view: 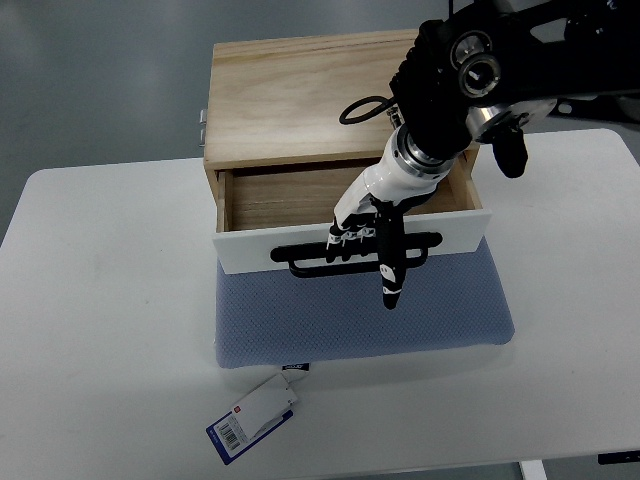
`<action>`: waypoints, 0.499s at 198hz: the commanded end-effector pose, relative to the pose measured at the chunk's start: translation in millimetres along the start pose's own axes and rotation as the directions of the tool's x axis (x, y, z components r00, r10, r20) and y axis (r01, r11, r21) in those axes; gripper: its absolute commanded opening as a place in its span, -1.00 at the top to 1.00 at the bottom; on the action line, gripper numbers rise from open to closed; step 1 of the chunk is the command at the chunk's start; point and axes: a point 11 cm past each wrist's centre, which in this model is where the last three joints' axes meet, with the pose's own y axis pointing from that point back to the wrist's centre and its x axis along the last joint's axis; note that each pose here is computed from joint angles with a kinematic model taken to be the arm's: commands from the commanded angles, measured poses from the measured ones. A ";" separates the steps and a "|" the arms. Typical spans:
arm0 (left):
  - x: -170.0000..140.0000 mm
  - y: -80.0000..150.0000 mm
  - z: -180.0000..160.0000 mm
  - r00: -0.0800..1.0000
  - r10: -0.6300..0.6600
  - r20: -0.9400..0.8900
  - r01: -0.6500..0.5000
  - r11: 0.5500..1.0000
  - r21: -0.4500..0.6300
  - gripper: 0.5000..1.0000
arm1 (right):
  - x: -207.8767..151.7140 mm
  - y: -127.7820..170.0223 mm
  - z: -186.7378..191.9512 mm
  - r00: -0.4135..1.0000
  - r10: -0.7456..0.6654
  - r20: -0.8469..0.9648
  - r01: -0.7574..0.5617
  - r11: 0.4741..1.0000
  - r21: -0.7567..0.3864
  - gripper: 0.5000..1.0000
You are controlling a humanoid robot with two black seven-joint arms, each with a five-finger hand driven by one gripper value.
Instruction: Open wood drawer with right hand
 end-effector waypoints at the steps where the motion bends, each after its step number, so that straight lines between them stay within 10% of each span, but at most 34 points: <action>1: 0.0 0.0 -0.2 1.000 0.000 0.001 0.000 1.000 0.001 -1.00 | -0.3 0.1 0.7 1.000 0.008 -0.005 -0.008 1.000 -0.004 -0.78; 99: -0.5 0.0 -0.6 1.000 -0.001 0.006 0.001 1.000 0.002 -1.00 | 52.8 102.6 16.7 0.954 0.268 0.136 -0.285 0.950 0.127 -0.78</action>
